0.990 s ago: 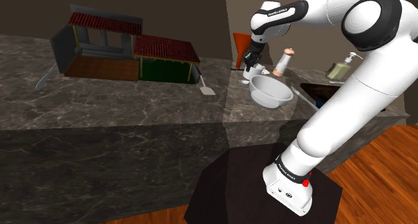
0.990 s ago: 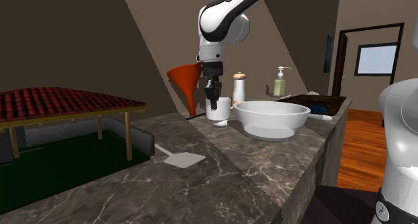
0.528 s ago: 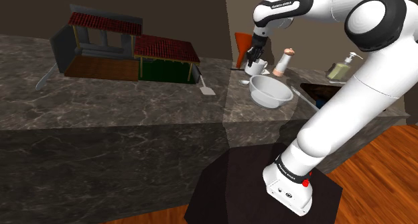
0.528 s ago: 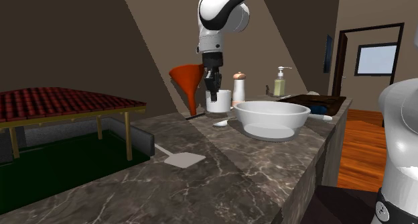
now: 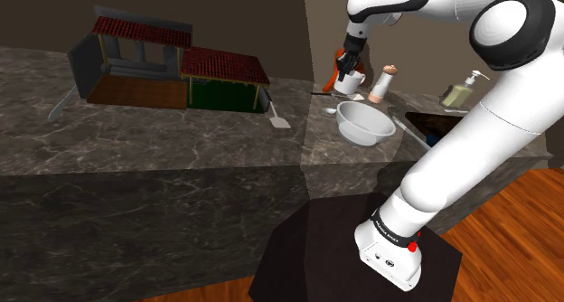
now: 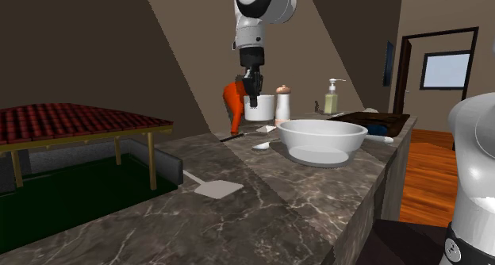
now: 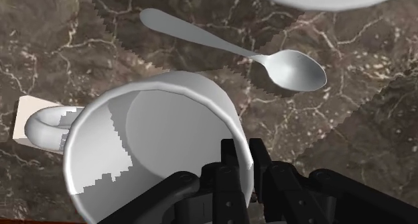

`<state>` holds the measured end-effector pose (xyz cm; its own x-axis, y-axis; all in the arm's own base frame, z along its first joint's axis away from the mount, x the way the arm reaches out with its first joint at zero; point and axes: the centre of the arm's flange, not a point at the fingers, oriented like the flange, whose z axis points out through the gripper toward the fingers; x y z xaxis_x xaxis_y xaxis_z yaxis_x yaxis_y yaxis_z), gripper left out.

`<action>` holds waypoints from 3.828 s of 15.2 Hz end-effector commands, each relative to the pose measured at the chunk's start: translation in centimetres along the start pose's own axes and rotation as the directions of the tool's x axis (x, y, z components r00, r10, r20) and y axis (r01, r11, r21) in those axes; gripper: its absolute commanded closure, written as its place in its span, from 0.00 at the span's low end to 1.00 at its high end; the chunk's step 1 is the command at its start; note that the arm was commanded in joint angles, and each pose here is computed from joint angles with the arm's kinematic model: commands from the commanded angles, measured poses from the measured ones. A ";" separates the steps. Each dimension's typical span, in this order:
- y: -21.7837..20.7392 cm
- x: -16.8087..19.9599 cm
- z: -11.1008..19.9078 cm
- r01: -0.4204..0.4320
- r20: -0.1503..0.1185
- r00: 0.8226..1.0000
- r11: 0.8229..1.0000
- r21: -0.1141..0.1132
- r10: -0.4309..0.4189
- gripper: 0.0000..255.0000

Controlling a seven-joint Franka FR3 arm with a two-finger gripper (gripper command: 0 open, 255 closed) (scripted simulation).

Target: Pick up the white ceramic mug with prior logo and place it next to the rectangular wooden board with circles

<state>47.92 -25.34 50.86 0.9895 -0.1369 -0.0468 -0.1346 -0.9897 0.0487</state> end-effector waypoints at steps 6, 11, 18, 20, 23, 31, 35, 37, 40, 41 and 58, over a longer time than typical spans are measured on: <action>0.1 -0.1 -3.8 0.000 0.000 1.000 1.000 0.000 0.000 1.00; 0.2 -0.3 -6.4 0.000 0.000 1.000 1.000 0.000 0.000 1.00; 6.5 -2.3 -6.3 0.000 0.000 1.000 1.000 0.000 0.000 1.00; 9.0 -3.1 -5.9 0.000 0.000 1.000 1.000 0.000 0.000 1.00; 12.7 -4.4 -5.3 0.000 0.000 1.000 1.000 0.000 0.000 1.00; 22.6 -7.6 -3.7 0.000 0.000 1.000 1.000 0.000 0.000 1.00; 27.6 -9.2 -3.0 0.000 0.000 1.000 1.000 0.000 0.000 1.00; 30.1 -10.0 -2.6 0.000 0.000 1.000 1.000 0.000 0.000 1.00; 33.8 -11.2 -2.0 0.000 0.000 1.000 1.000 0.000 0.000 1.00; 35.0 -11.6 -1.8 0.000 0.000 1.000 1.000 0.000 0.000 1.00; 38.2 -12.4 6.2 0.000 0.000 1.000 1.000 0.000 0.000 1.00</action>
<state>30.15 -61.74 47.64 0.9894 -0.1371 -0.0473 -0.1348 -0.9897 0.0482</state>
